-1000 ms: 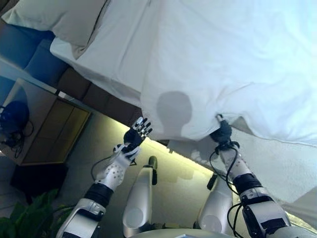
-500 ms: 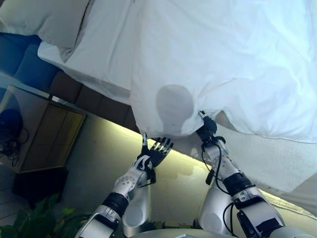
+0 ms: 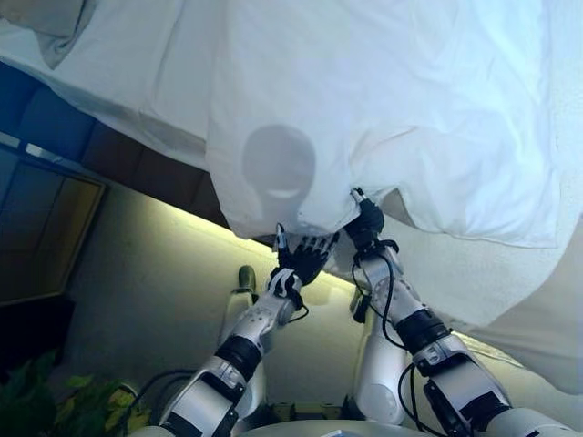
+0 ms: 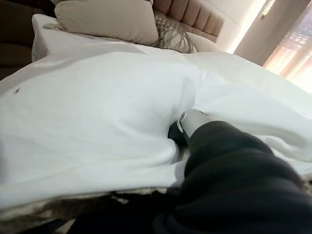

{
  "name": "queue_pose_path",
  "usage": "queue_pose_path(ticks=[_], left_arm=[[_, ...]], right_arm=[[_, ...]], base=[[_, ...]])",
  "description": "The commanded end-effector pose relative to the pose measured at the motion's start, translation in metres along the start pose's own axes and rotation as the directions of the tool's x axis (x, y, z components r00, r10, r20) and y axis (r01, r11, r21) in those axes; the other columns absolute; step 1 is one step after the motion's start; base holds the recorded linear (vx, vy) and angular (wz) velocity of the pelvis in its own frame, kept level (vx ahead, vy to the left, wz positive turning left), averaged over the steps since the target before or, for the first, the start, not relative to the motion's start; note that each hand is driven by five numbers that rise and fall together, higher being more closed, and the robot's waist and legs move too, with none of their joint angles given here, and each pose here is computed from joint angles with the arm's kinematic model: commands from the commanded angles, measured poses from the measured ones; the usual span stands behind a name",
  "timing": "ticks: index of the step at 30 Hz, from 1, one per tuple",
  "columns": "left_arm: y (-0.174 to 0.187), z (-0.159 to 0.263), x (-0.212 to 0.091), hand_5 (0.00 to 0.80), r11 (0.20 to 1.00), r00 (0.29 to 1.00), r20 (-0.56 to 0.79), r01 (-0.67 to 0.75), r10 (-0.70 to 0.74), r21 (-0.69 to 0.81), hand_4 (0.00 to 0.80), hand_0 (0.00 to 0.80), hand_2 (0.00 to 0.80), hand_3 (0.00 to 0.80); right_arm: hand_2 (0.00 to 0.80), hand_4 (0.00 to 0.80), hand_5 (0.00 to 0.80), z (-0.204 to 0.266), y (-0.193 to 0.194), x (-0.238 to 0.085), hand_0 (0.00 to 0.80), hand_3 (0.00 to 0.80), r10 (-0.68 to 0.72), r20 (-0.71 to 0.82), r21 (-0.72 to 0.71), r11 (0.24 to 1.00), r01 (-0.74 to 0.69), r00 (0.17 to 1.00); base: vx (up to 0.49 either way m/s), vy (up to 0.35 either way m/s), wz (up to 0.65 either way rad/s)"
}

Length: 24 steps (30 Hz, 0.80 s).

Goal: Make the bed neatly

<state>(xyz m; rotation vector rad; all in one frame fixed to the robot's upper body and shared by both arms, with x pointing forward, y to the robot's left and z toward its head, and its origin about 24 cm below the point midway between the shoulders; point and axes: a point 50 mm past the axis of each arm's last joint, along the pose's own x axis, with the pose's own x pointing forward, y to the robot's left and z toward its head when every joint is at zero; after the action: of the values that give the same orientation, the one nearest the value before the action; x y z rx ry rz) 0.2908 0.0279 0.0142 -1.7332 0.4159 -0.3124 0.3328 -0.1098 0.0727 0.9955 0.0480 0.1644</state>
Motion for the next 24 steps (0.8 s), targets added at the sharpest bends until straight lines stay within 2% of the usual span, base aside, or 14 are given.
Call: queue_pose_path(ticks=[1, 6, 12, 24], left_arm=[[-0.023, -0.031, 0.009, 0.0, 0.997, 0.994, -0.072, 0.078, -0.079, -0.018, 0.0, 0.0, 0.0, 0.0], [-0.036, -0.04, 0.016, 0.0, 0.993, 0.988, -0.103, 0.117, -0.117, -0.003, 0.0, 0.0, 0.0, 0.0], [-0.049, -0.034, 0.025, 0.0, 0.991, 0.991, -0.046, 0.128, -0.126, 0.029, 0.0, 0.0, 0.0, 0.0], [-0.087, 0.001, 0.042, 0.0, 0.959, 0.959, 0.054, 0.274, -0.279, 0.073, 0.0, 0.0, 0.0, 0.0]], right_arm=[[0.8, 0.8, 0.8, 0.009, 0.049, 0.004, 0.8, 0.8, 0.214, 0.086, 0.071, 0.973, -0.22, 0.973], [0.8, 0.8, 0.8, 0.012, 0.063, 0.004, 0.8, 0.8, 0.262, 0.109, 0.101, 0.957, -0.273, 0.959], [0.8, 0.8, 0.8, 0.012, 0.077, 0.004, 0.8, 0.8, 0.3, 0.117, 0.096, 0.946, -0.311, 0.947], [0.8, 0.8, 0.8, 0.002, 0.079, 0.005, 0.8, 0.8, 0.289, 0.059, 0.103, 0.95, -0.294, 0.956]], base=[[-0.011, -0.036, -0.09], [-0.018, -0.013, -0.08], [-0.004, -0.007, -0.05], [-0.002, 0.036, -0.05]])
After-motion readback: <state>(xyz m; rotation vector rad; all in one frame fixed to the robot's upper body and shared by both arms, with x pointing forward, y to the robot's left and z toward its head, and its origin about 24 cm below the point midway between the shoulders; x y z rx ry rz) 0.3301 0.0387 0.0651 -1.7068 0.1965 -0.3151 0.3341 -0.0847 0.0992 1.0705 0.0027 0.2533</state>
